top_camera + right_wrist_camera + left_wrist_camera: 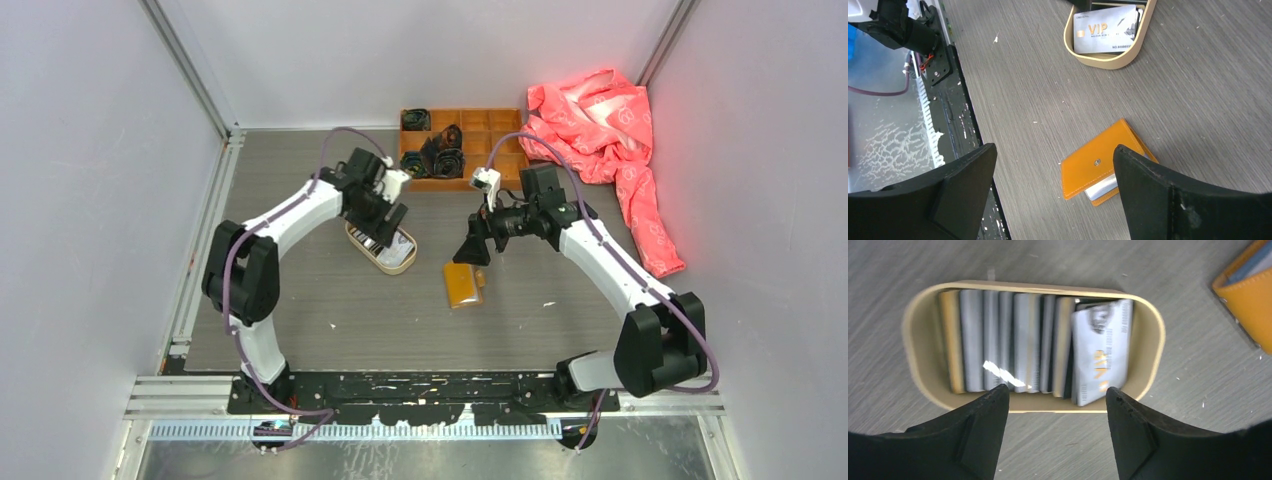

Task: Put the credit cards into the card holder
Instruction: Pick up the credit card from the storage box.

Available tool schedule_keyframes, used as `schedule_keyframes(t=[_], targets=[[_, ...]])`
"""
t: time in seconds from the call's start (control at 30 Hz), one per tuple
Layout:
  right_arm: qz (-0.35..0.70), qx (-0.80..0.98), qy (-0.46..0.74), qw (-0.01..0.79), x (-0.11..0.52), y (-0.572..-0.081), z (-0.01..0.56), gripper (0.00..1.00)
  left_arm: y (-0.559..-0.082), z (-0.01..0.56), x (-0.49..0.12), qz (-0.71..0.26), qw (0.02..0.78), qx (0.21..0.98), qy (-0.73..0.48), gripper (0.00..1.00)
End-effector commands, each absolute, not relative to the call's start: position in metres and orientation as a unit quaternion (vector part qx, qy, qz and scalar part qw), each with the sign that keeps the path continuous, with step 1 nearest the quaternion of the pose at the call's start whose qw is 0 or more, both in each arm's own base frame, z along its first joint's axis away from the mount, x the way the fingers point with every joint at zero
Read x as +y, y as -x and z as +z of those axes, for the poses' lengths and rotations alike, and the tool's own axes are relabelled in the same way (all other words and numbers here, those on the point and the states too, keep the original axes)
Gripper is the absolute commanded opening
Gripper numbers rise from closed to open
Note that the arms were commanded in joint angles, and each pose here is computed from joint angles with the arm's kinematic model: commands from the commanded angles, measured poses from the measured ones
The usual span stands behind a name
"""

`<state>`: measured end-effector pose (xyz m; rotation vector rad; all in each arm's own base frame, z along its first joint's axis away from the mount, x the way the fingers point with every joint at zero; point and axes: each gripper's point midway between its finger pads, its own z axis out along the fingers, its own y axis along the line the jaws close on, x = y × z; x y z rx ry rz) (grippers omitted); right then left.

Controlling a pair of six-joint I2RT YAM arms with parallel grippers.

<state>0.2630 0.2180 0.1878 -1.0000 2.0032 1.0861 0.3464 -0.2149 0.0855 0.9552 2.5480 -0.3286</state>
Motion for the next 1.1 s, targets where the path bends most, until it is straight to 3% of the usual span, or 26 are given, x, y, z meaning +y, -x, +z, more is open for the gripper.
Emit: schedule_keyframes(t=[0.0, 0.17, 0.77, 0.9, 1.07], targets=[[0.423, 0.755, 0.384, 0.323, 0.225, -0.272, 0.194, 0.90, -0.391, 0.131, -0.188, -0.173, 0.274, 0.908, -0.266, 0.71], [0.419, 0.762, 0.380, 0.314, 0.226, -0.275, 0.187, 0.87, -0.436, 0.144, -0.147, -0.183, 0.332, 0.906, -0.188, 0.69], [0.420, 0.771, 0.379, 0.293, 0.225, -0.276, 0.178, 0.86, -0.452, 0.084, -0.154, -0.173, 0.248, 0.929, -0.214, 0.45], [0.420, 0.772, 0.379, 0.290, 0.225, -0.275, 0.178, 0.85, -0.450, 0.070, -0.151, -0.148, 0.232, 0.936, -0.218, 0.35], [0.418, 0.772, 0.381, 0.291, 0.225, -0.274, 0.179, 0.85, -0.447, 0.069, -0.147, -0.125, 0.225, 0.945, -0.204, 0.05]])
